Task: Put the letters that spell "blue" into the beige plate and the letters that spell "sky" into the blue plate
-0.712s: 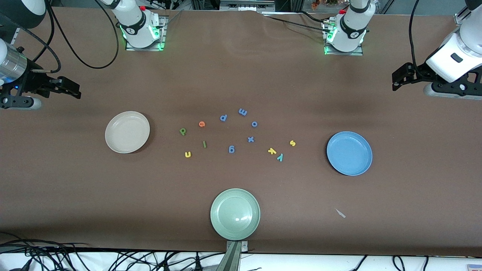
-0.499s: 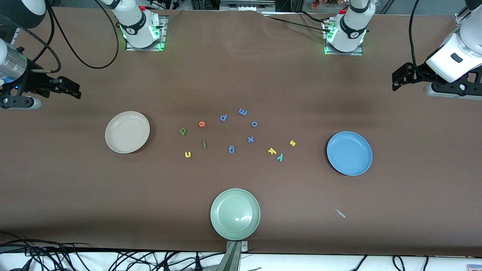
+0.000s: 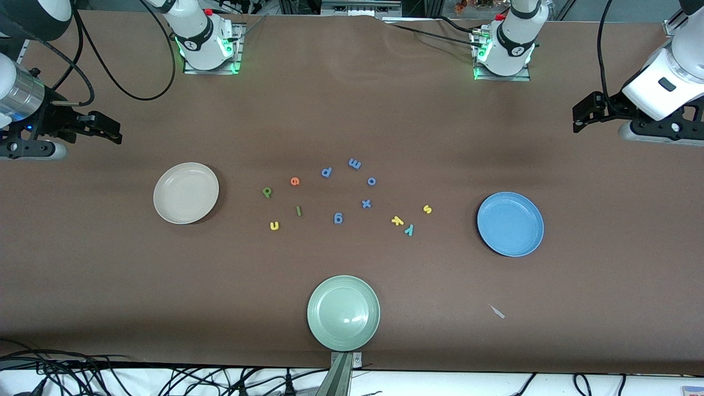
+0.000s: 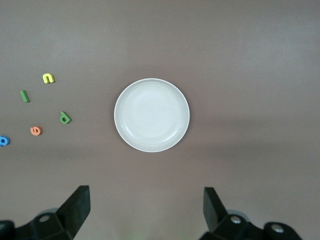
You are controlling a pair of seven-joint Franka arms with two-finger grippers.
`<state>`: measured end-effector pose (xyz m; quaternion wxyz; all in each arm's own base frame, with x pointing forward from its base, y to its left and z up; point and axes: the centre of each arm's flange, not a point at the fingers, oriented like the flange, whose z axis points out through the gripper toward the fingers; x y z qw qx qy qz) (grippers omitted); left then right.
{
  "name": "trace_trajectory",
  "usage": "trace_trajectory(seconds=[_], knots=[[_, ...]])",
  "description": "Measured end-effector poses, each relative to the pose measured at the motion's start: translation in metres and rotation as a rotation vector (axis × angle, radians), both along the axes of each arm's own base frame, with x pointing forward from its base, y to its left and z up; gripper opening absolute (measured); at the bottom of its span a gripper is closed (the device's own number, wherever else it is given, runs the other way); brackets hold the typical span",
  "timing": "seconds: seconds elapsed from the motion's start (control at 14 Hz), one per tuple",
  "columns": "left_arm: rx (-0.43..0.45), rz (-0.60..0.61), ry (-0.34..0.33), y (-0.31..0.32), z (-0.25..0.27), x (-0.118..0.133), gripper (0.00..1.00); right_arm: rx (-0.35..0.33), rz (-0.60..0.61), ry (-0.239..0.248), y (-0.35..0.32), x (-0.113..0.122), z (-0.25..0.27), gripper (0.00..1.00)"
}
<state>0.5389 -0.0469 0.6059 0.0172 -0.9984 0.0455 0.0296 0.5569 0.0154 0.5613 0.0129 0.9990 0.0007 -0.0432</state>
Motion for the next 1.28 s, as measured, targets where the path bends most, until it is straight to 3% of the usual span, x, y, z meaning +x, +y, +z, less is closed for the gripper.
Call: trace_trajectory(seconds=[1.28], knots=[[0.0, 0.0, 0.0, 0.0, 0.0, 0.0, 1.0, -0.001, -0.004, 0.012, -0.0023, 0.0006, -0.0037, 1.0]])
